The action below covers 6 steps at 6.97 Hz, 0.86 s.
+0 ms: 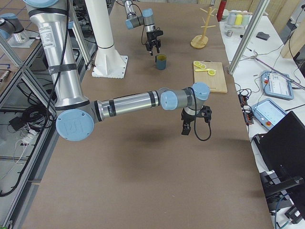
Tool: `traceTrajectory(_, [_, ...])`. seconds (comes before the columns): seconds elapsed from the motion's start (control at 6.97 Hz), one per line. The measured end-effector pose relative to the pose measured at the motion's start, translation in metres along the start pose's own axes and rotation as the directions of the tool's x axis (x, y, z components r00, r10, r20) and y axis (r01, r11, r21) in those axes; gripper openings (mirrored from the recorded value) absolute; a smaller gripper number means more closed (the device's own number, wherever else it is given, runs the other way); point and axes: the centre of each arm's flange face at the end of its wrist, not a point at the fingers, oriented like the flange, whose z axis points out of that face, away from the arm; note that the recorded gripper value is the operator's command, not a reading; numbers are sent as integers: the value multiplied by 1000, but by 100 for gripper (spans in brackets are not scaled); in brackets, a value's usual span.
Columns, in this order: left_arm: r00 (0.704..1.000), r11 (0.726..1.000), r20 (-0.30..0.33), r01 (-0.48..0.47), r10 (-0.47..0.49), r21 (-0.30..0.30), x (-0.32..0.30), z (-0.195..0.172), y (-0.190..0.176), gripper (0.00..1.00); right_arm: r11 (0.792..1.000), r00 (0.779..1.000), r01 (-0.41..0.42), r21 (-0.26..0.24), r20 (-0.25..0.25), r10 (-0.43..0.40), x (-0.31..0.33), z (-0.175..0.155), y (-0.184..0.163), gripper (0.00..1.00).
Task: Hang cup on storage rack
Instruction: 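Reach the left gripper to the mug handle while the right arm retracts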
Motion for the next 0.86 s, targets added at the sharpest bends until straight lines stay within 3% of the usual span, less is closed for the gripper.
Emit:
traceTrajectory(0.43, [1000, 1000, -5, -5, 5, 4, 1, 6, -1, 71, 1000, 1000, -9, -2, -1, 9, 5, 1, 4, 100])
traceTrajectory(0.86, [1000, 995, -9, -8, 9, 103, -6, 12, -2, 71, 1000, 1000, -12, -2, -1, 12, 5, 1, 3, 100])
